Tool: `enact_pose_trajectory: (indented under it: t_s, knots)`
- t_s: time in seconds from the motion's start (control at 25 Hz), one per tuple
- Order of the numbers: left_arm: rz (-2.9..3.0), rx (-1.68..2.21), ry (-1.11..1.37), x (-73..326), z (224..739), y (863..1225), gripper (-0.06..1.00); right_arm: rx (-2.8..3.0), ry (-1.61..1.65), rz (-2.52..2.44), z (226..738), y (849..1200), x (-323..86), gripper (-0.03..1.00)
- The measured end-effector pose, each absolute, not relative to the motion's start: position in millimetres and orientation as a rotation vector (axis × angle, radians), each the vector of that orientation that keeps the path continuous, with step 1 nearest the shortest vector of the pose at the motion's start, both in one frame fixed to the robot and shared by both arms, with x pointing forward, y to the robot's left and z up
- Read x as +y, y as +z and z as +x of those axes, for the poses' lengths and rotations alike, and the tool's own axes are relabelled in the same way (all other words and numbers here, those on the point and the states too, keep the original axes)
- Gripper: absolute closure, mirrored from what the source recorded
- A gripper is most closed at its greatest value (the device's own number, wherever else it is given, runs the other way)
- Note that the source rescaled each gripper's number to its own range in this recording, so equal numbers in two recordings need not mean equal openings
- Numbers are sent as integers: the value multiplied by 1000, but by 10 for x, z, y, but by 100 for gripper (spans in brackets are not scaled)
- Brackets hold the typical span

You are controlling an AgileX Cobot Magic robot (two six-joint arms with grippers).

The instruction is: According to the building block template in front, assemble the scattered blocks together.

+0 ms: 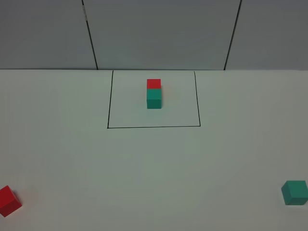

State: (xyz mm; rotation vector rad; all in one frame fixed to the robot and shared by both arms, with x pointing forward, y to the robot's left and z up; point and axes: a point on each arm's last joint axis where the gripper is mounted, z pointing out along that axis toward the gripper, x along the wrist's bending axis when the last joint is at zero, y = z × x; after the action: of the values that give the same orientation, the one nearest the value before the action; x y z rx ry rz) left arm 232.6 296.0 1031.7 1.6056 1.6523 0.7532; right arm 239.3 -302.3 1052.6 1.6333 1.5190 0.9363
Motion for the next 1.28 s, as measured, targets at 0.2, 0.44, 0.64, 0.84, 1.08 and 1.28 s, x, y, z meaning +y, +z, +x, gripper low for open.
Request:
enact_pose_trajectory:
  t_s: [0.2,0.44,0.64,0.84,1.08,1.28]
  knots:
    - [1606,1652,753,2960,2326,10317,42,1519,936,1633,2393,10526,-3023,58]
    - [1606,1652,753,2960,2326,10317,42,1519,936,1633,2393,10526,-3023,58]
    - [1606,1652,753,2960,2326,10317,42,1519,936,1633,2393,10526,-3023,58]
    - [1606,1652,753,2960,2326,10317,42,1519,936,1633,2393,10526,-3023,58]
    - [1606,1652,753,2960,2326,10317,42,1519,936,1633,2393,10526,-3023,58]
    - [1606,1652,753,2960,2326,10317,42,1519,936,1633,2393,10526,-3023,58]
